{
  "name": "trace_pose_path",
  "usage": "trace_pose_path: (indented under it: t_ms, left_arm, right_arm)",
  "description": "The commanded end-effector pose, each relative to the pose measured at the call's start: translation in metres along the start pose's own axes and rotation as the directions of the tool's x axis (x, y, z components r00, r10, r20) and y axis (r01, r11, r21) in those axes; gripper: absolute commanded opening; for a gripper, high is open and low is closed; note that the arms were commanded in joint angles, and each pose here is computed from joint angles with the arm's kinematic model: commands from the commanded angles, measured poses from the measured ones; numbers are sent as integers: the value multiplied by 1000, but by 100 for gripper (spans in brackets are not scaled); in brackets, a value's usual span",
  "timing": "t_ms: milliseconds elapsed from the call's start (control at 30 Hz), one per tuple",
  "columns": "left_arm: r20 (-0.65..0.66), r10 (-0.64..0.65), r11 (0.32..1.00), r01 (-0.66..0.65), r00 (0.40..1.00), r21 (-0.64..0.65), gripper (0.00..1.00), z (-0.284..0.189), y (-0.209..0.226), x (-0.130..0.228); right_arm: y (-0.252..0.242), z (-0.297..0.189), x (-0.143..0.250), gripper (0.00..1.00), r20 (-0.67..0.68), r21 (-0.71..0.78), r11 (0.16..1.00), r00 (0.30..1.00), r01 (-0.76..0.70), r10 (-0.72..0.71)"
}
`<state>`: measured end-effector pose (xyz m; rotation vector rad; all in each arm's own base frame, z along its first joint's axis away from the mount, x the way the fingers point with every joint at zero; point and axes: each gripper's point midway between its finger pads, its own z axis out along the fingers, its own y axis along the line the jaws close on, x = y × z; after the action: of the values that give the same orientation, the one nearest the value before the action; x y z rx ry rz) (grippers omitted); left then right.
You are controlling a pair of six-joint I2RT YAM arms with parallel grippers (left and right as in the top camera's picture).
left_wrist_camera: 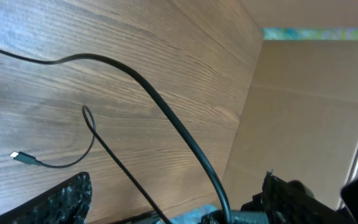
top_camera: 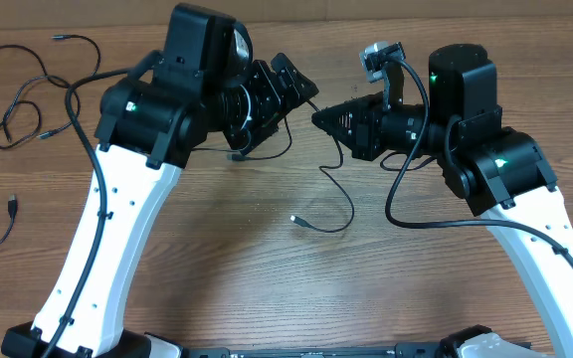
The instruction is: Untangle cables
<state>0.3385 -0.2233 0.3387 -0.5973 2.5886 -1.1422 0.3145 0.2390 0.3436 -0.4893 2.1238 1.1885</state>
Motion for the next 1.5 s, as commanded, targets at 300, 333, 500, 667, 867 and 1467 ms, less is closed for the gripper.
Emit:
trace_pose_path:
  t_ms: [300, 333, 500, 667, 867, 1467]
  left_arm:
    - [-20, -312, 950, 313, 950, 1, 73, 9, -7, 4]
    - [-21, -330, 944, 330, 944, 1, 70, 9, -7, 4]
    - [-35, -364, 930, 365, 931, 33, 62, 9, -16, 4]
    - [-39, -347, 936, 349, 937, 56, 54, 10, -23, 4]
    - [-39, -349, 935, 350, 936, 51, 45, 10, -22, 4]
    - [-33, -342, 938, 343, 939, 43, 4, 11, -19, 4]
  right_arm:
    - [10, -1, -6, 4, 10, -30, 999, 1000, 29, -28]
    - [10, -2, -5, 4, 9, -30, 999, 1000, 29, -28]
    - [19, 2, -1, 4, -7, -60, 998, 999, 36, -37]
    - [27, 8, -1, 4, -2, -65, 996, 998, 62, -63]
    - [27, 7, -1, 4, 1, -66, 996, 998, 65, -65]
    - [25, 7, -2, 4, 4, -57, 996, 998, 65, -65]
